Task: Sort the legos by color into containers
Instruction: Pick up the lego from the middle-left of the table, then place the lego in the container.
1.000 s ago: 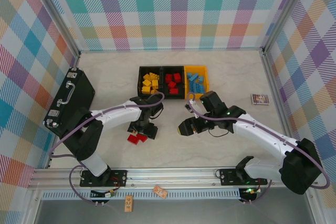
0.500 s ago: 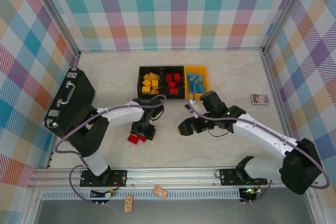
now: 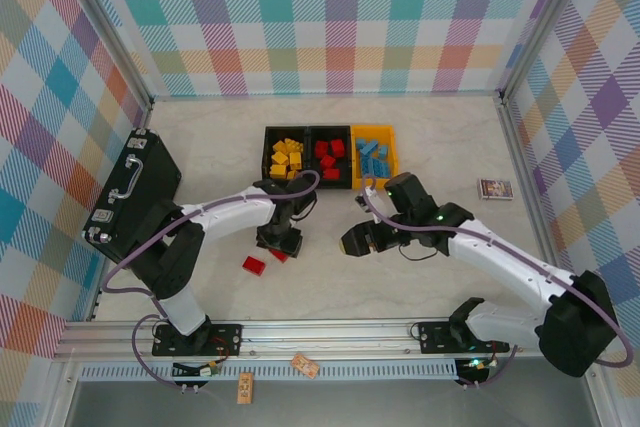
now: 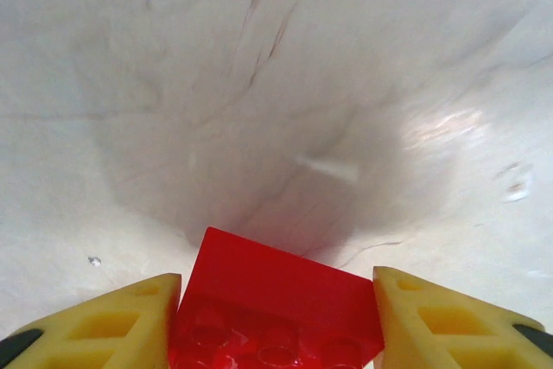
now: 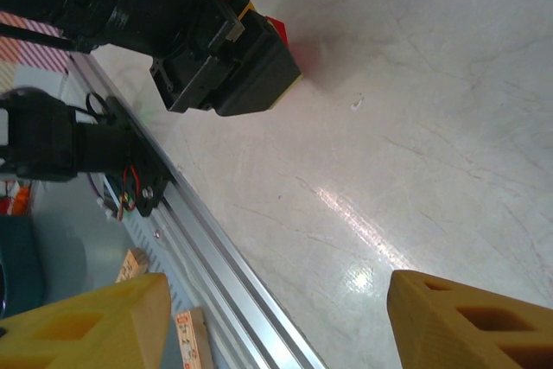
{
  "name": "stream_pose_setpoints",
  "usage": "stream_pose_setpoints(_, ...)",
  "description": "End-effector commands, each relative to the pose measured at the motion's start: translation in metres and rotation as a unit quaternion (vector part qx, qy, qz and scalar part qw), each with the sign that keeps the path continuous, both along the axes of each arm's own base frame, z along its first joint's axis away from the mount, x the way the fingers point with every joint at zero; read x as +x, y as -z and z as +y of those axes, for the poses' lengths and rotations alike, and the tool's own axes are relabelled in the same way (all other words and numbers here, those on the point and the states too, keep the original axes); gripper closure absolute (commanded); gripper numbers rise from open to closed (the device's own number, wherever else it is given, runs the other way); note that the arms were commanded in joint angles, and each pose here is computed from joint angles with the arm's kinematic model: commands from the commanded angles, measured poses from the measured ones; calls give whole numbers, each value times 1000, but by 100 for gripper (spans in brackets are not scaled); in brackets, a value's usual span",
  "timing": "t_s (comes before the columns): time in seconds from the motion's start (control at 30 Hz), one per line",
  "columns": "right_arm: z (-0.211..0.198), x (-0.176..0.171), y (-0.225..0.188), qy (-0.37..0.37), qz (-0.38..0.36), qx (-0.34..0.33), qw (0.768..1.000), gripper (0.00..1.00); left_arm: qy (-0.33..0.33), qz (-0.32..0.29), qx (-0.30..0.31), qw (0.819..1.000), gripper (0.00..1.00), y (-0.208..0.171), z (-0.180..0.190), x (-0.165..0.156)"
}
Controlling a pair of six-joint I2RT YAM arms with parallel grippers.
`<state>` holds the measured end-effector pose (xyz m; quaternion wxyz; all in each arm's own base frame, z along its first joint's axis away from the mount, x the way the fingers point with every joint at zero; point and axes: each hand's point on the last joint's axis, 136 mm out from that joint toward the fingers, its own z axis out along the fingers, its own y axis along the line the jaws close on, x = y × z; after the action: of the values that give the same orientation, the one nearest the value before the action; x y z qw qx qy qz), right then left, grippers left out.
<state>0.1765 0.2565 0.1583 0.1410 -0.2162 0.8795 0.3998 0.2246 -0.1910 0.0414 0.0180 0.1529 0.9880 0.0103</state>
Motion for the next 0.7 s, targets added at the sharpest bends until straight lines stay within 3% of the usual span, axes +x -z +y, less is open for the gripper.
stream_pose_setpoints(0.0,-14,15,-5,46,-8,12,999,33,-13,-34,-52,998,56,-35,-22,15)
stream_pose_setpoints(0.17,-29,29,-9,87,-15,4,996,33,-29,-79,-102,991,57,-69,-51,44)
stream_pose_setpoints(0.37,-38,42,-7,125,-12,5,992,33,-41,-125,-114,985,57,-97,-77,88)
stream_pose_setpoints(0.67,-46,44,-5,146,-11,2,989,33,-69,-178,-137,972,57,-108,-114,165)
